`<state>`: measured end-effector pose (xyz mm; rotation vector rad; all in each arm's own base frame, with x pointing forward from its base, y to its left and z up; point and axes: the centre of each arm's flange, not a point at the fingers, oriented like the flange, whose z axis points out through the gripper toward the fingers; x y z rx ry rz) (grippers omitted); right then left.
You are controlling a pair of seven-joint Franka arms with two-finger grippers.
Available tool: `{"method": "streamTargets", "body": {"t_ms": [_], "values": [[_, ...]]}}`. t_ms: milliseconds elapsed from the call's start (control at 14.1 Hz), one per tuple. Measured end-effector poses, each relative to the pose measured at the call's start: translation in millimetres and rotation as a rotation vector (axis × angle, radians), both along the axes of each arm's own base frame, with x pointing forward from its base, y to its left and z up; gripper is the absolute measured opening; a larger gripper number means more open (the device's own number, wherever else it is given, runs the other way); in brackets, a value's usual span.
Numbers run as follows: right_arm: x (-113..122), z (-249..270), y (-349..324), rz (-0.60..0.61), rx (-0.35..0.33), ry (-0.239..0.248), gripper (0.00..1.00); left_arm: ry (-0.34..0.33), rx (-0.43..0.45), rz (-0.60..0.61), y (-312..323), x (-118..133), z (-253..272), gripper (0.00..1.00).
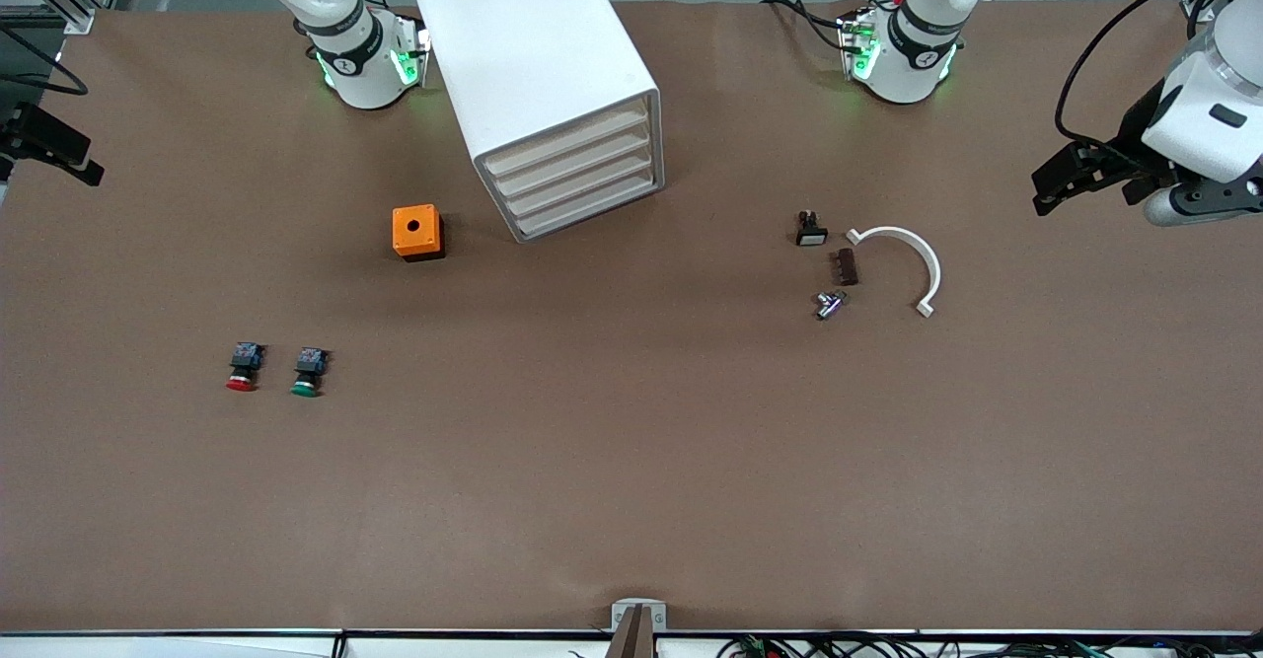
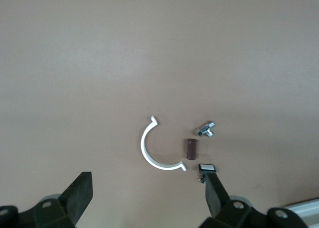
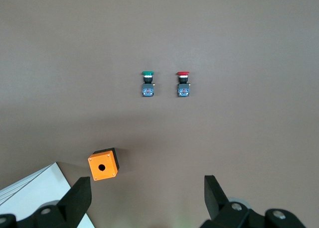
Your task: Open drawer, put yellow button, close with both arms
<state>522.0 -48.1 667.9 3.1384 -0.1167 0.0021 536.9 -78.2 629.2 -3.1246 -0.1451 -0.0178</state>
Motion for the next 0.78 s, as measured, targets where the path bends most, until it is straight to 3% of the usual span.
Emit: {"method": "streamTargets", "body": {"t_ms": [425,779], "values": [[-0.1,3.7,0.0,0.0,-0.001,-0.008,1.0,-0.006,-0.014,-0.137,8.8,1.9,0.6,1.0],[-0.1,4.5,0.0,0.0,-0.001,-0.01,1.0,-0.007,-0.015,-0.123,30.1,4.3,0.7,1.0]]}}
